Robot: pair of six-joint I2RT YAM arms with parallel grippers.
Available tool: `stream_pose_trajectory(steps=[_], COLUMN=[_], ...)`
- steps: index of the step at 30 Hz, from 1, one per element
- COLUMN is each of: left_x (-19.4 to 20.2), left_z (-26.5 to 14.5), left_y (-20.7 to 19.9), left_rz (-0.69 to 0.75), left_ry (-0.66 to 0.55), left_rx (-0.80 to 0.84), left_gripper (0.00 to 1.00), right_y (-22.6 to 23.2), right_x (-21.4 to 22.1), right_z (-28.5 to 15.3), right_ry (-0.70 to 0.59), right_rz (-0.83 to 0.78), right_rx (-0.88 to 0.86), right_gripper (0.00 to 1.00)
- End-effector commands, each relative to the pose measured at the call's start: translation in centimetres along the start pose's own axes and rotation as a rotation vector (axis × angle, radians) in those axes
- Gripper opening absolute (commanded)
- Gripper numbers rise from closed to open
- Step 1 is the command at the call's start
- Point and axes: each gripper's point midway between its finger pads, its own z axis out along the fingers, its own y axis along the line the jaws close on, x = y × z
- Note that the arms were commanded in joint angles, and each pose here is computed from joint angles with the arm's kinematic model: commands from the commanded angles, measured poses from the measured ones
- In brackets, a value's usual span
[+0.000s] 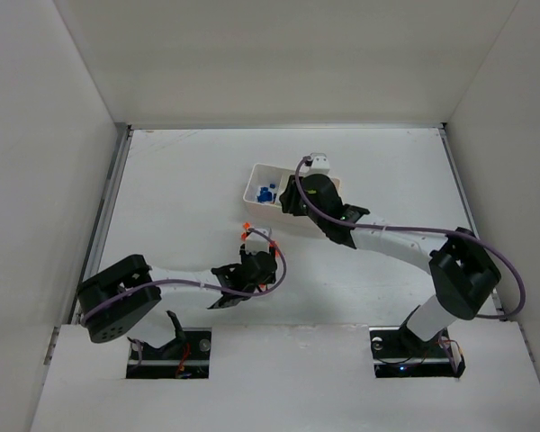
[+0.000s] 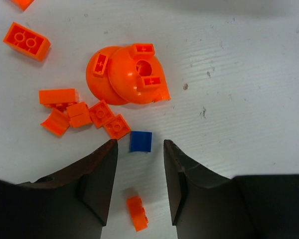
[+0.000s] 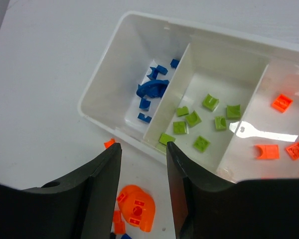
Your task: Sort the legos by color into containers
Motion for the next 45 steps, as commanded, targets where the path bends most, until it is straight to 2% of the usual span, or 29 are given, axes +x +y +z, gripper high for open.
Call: stream_pose_trajectory(steps=[1,4,9,14,19,24,28,31,37,41,45], left_x=[-0.7,-0.5,0.1,-0.6,-6.0,-13.1,-18.3,-21.2,-23.4,-23.6,-24.2], left_z=[0.6,0.8,0.6,-0.6,-2.8,-3.2,-1.6,1.0,7.1,8.9,7.4], left_y=[-0.6,-1.0,-1.4,-1.4,-3.3,-2.3,-1.5,-1.0,-0.1,0.8,1.0], left_rz=[0.006,0.02,0.044,0.055,-0.017,-0.122,-0.187,-0.207,-0.182,-0.193,-0.204], left_ry=[-0.008,-0.001,0.016,0.009,-0.109,-0.249,-0.34,-0.358,-0.334,-0.318,-0.345], left_rx=[0.001,0.003,0.008,0.0,0.067,0.054,0.048,0.032,-0.03,-0.061,-0.054], left_gripper=[0.4,0.38,0.24,0.16,0.14,0.14,0.15,0.16,0.18,0.33,0.42], right_y=[0.8,0.2,-1.3,-2.5,-3.5,-5.0,-5.6,-5.0,-1.3,0.9,3.7], right_x=[-2.0,-1.5,-0.6,-0.6,-0.3,1.5,3.3,5.0,9.2,11.7,14.6], right_z=[-1.5,-2.4,-3.5,-4.7,-6.1,-8.0,-9.2,-9.6,-10.1,-10.3,-11.0], right_ry=[-0.079,-0.075,-0.074,-0.086,-0.099,-0.089,-0.067,-0.032,0.071,0.124,0.179], right_rz=[0.047,0.062,0.08,0.095,0.102,0.133,0.143,0.149,0.063,-0.011,-0.096], right_rx=[-0.039,-0.038,-0.023,-0.012,-0.002,0.003,-0.003,-0.024,-0.105,-0.143,-0.2], right_gripper=[0.47,0.47,0.47,0.47,0.47,0.45,0.42,0.42,0.43,0.48,0.53])
